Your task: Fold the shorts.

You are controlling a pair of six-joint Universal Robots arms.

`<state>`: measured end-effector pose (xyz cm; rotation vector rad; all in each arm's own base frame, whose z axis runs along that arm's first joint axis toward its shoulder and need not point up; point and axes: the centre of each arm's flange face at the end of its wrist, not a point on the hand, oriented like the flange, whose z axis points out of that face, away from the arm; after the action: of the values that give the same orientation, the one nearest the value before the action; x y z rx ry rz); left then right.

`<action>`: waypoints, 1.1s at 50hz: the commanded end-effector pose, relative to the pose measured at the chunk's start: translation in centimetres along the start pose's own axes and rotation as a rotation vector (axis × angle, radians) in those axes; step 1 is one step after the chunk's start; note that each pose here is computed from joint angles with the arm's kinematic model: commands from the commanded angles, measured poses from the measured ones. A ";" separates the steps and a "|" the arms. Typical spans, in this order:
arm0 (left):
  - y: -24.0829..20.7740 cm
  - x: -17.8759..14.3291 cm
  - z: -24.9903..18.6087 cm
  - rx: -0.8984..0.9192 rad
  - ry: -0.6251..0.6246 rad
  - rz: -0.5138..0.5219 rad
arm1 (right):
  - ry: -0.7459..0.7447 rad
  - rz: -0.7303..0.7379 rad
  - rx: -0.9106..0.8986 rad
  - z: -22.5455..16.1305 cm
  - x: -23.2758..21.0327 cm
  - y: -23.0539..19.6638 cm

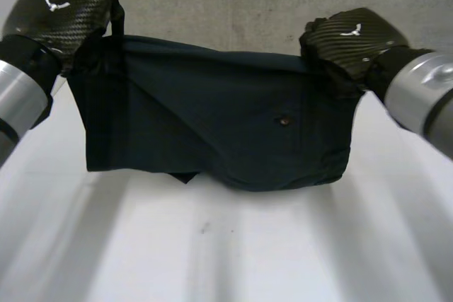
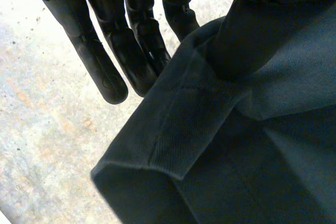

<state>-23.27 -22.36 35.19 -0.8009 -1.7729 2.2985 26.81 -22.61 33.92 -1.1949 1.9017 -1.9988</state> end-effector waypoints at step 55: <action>10.8 3.5 12.0 0.080 -0.165 0.167 | 0.161 -0.047 0.141 14.3 0.3 9.2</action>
<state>-30.26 -35.35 34.88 -0.6005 -1.4025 2.8346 31.74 -36.17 34.03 -0.9002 1.3455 -2.6484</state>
